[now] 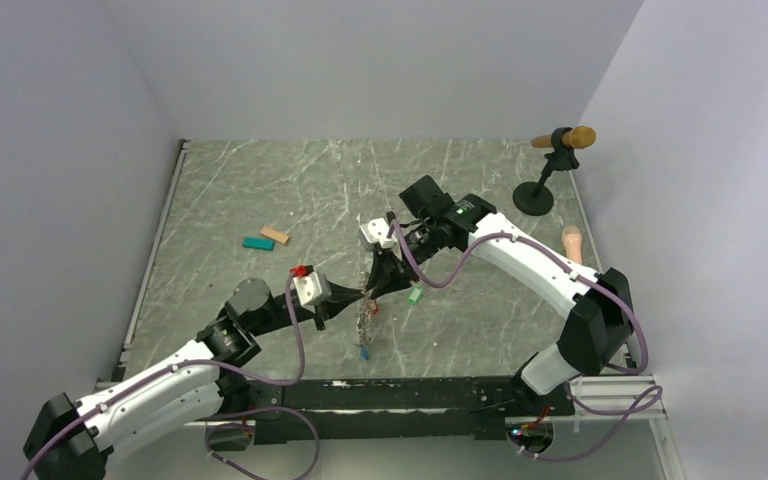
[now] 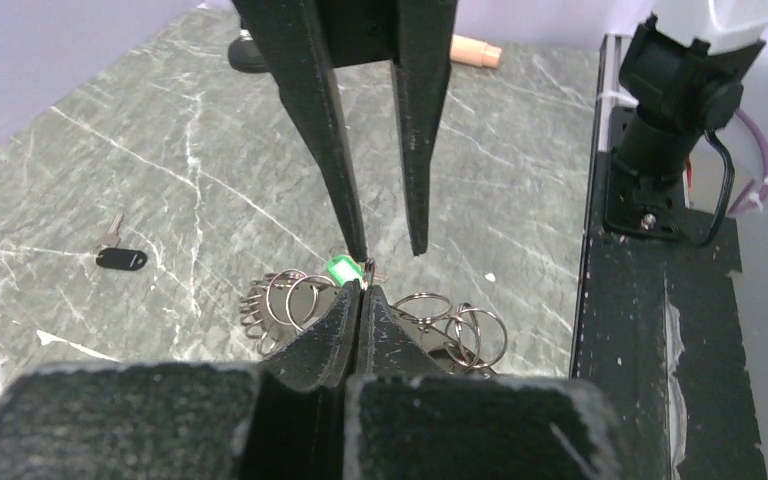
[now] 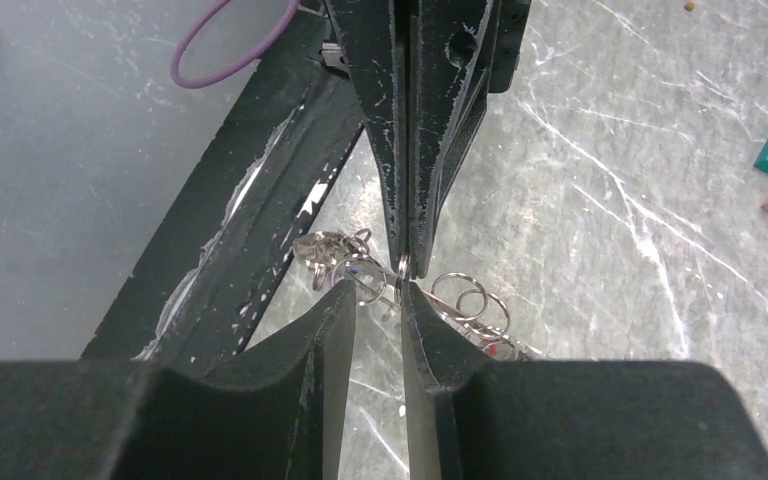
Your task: Put the keys on the keyring
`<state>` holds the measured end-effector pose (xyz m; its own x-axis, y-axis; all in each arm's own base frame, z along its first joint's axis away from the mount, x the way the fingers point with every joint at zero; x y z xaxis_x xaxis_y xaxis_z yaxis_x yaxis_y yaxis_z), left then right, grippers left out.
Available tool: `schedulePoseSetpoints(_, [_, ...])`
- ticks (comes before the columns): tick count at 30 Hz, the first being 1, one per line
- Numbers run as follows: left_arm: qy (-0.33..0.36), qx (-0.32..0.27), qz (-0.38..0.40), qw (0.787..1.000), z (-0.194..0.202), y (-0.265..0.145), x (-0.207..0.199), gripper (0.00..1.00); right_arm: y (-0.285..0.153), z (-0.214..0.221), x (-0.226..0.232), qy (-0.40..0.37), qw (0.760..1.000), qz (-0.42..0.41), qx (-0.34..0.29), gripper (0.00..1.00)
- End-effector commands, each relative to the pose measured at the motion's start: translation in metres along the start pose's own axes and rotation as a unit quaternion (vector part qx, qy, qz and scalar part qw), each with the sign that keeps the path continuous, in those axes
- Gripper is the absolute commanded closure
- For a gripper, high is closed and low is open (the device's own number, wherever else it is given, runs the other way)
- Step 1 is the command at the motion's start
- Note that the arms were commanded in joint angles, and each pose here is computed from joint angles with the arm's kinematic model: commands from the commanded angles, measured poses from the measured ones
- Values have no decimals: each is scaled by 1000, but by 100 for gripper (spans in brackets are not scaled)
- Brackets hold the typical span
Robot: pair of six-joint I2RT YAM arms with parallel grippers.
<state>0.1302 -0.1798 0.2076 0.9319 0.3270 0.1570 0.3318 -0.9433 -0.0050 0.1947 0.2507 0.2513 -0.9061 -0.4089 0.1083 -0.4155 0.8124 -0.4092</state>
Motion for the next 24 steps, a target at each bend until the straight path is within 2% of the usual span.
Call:
schedulePoseSetpoints(1, [-29,-113,-51,992,-32,2,7,100,-1,-9,1,-14,1000,-2,-24,73])
schedulePoseSetpoints(8, [-62,-150,-57,985,-30,-1,3,100,1,-6,-2,-6,1000,2,-22,73])
schedulePoseSetpoints(13, [-88,-177,-64,978,-26,-2,2,100,1,-9,-1,-3,1000,-2,-30,88])
schedulePoseSetpoints(16, [-94,-182,-67,976,-23,-1,2,100,2,-10,-1,2,999,-6,-36,91])
schedulePoseSetpoints(19, [-102,-188,-73,974,-21,-1,2,100,3,-10,-1,5,999,-9,-40,100])
schedulePoseSetpoints(24, [-107,-183,-72,975,-20,1,2,100,3,-13,-2,21,999,-10,-36,100])
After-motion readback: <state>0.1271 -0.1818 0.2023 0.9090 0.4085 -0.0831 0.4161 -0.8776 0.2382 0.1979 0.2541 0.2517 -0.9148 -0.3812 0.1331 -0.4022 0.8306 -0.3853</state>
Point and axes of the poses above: each gripper's point midway between its finger pads, its own y axis out along the fingers, its own x axis along the line the jaws close on, z = x × y, the point moved 9 cm from there along -y, back along the fingers, and after that the axes turned 4 degrees about y, right-handed, at the moved point
